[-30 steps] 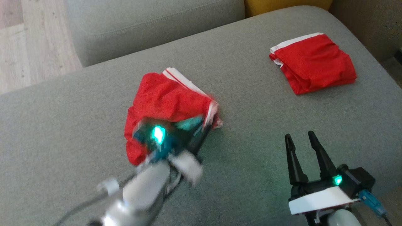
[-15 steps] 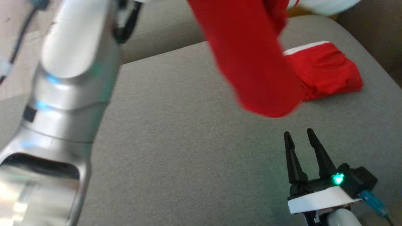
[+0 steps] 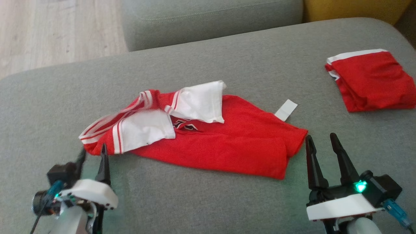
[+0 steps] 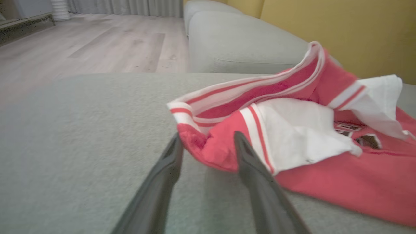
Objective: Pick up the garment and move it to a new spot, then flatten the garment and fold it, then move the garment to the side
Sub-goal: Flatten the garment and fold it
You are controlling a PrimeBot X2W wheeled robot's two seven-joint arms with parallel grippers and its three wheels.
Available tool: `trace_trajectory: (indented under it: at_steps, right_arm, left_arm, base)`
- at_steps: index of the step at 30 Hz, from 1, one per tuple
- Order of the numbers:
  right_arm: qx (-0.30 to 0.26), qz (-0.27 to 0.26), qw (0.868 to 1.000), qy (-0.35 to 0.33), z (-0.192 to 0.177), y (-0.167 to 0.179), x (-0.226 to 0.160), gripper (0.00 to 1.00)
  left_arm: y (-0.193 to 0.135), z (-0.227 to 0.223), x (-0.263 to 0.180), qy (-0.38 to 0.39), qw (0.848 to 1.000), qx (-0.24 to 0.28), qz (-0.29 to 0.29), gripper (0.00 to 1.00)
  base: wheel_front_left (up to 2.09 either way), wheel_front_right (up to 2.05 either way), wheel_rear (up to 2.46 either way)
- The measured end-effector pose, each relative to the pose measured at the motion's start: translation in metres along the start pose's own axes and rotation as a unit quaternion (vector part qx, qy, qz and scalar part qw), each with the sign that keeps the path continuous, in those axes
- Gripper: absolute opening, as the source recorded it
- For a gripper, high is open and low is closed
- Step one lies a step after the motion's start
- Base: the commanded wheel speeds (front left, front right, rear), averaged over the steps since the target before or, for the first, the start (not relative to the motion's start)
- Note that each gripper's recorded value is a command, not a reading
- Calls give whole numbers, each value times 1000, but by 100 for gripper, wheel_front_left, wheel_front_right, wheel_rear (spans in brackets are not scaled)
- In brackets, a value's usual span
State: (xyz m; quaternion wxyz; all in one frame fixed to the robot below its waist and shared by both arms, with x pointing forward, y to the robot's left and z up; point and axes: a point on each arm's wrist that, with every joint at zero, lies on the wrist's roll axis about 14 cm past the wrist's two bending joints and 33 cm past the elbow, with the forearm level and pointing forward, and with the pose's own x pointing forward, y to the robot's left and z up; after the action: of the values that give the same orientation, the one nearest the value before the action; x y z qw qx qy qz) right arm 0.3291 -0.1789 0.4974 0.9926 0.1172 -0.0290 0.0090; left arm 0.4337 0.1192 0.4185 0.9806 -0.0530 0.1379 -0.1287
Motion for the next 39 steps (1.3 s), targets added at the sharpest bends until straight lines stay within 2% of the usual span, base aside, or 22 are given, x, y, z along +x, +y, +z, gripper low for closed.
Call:
trace_trajectory:
  at_steps: [2,5,10,11,15,19,21,24,27,33,36,39]
  right_arm:
    - [1,5,1000,6,-4,2,3,100]
    - [-4,14,1000,12,-7,7,8,100]
    - [-5,29,999,16,-11,15,14,100]
    - [-8,34,999,18,-12,18,14,100]
    - [-8,30,999,22,-14,16,14,100]
    - [-12,19,1000,19,-12,9,18,100]
    - [-13,12,1000,20,-12,4,18,100]
    - [-11,-5,1000,24,-14,-5,15,100]
    - [-9,-18,999,29,-16,-12,11,100]
    - [-11,-31,999,27,-14,-19,11,100]
    - [-14,-36,999,25,-12,-23,13,100]
    - [-15,-45,998,33,-16,-27,10,100]
  left_arm:
    - [17,-13,-11,11,999,-11,31,100]
    - [32,-2,-17,-13,998,-10,54,100]
    - [35,43,-22,-79,994,62,39,100]
    - [24,68,-19,-113,989,92,13,100]
    - [-25,116,2,-168,967,176,-82,100]
    - [-84,138,25,-176,940,236,-173,100]
    - [-114,129,31,-155,926,264,-222,100]
    - [-152,91,29,-94,902,292,-303,100]
    - [-171,60,24,-54,879,313,-357,100]
    - [-188,33,34,-20,833,374,-408,100]
    - [-193,18,41,-3,817,391,-423,100]
    - [-194,8,51,11,814,394,-428,100]
  base:
    - [0,0,0]
    - [0,0,0]
    - [0,0,0]
    - [0,0,0]
    - [0,0,0]
    - [0,0,0]
    - [0,0,0]
    - [0,0,0]
    - [0,0,0]
    - [0,0,0]
    - [0,0,0]
    - [0,0,0]
